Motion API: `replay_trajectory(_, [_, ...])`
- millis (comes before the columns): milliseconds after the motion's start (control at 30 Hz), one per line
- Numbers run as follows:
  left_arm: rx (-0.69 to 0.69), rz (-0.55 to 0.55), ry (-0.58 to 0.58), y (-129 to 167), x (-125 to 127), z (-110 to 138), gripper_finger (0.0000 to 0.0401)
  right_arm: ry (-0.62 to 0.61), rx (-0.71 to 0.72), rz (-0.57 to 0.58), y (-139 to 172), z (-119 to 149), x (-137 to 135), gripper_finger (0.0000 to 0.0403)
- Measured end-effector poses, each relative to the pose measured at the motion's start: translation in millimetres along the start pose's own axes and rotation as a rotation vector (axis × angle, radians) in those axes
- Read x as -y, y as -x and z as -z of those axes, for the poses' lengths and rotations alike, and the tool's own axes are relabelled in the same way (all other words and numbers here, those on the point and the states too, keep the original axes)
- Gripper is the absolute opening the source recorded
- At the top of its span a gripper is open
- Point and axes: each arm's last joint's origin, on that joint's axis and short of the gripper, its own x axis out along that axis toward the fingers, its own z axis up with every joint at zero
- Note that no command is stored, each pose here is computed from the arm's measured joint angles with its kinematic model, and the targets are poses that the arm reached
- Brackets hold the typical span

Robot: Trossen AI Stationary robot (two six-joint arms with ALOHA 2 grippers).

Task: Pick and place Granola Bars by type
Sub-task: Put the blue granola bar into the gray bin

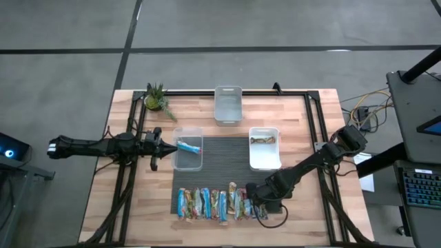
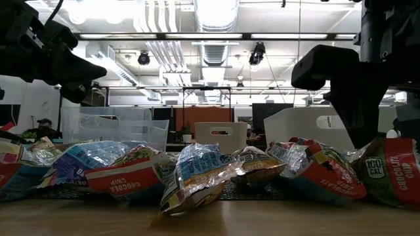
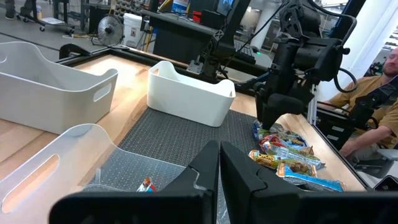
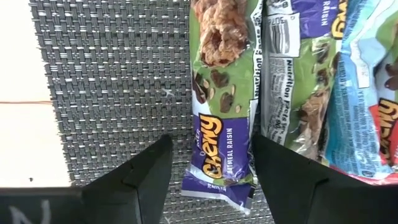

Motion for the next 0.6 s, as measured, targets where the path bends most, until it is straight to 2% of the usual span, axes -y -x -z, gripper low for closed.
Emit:
replay_trajectory(367, [0.0, 0.0, 0.0, 0.0, 0.0, -0.1, 0.0, -0.004, -0.016, -0.03, -0.7, 2.3, -3.6, 0.0209])
replay_trajectory(600, [0.0, -0.001, 0.0, 0.0, 0.0, 0.0, 0.0, -0.004, -0.016, -0.03, -0.8, 2.3, -3.7, 0.019])
